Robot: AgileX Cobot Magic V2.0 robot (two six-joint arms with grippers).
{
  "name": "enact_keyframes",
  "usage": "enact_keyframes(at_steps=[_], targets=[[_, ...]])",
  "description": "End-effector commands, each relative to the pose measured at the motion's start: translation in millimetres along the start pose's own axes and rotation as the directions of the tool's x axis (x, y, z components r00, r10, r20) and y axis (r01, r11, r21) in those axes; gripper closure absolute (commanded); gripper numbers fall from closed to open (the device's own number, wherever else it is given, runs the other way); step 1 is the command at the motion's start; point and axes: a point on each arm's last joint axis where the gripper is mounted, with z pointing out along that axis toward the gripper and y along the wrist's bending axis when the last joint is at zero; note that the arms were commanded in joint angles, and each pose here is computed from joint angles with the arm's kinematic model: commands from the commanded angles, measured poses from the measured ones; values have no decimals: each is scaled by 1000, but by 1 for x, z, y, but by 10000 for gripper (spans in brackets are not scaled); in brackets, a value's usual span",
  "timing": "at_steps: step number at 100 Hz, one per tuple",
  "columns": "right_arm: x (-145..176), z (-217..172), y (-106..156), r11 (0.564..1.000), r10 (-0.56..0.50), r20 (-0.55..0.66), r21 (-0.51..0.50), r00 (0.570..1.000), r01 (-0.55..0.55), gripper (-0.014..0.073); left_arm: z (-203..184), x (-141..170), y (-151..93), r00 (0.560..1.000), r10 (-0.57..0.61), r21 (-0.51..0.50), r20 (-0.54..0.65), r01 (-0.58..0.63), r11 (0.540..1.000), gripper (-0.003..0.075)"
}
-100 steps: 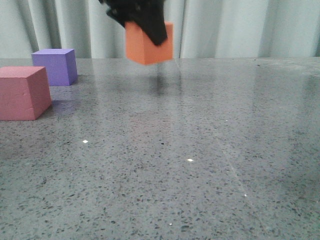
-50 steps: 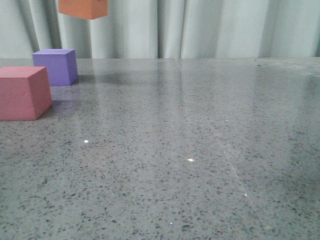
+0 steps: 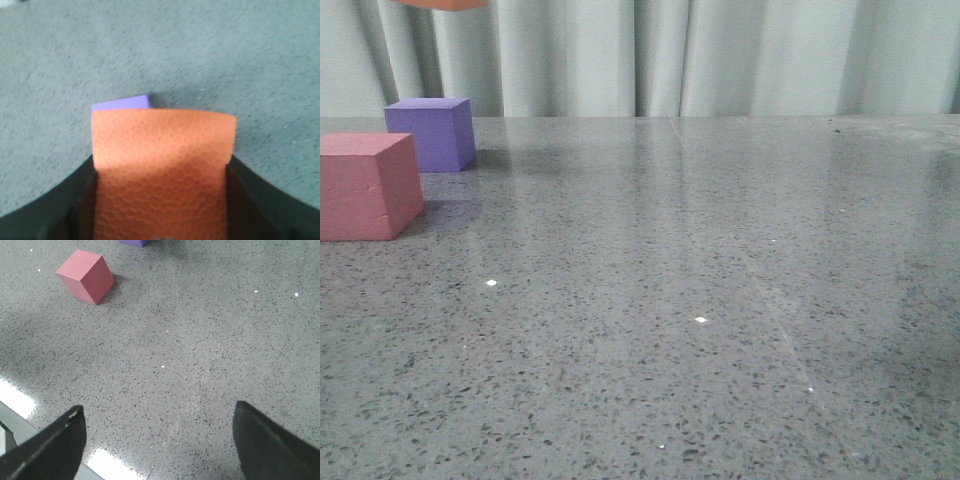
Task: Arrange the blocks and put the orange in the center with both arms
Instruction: 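Lift the orange cube and carry it toward the purple cube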
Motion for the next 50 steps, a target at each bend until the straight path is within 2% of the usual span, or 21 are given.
enact_keyframes(at_steps=[1, 23, 31, 50], targets=[[-12, -7, 5, 999, -9, 102, -36, 995, 13, -3, -30, -3, 18, 992, -62, 38, 113, 58, 998, 649], [-13, -7, 5, 999, -9, 107, -38, 994, 13, -3, -13, 17, 31, 994, -87, 45, 64, 85, 995, 649], [-13, -7, 5, 999, -9, 108, -38, 994, 13, -3, -2, 24, 30, 996, -80, 40, 37, 78, 996, 649], [-13, -7, 5, 999, -3, 106, -43, 994, 8, -3, 11, 27, 25, 993, -100, 82, 64, 94, 992, 649]])
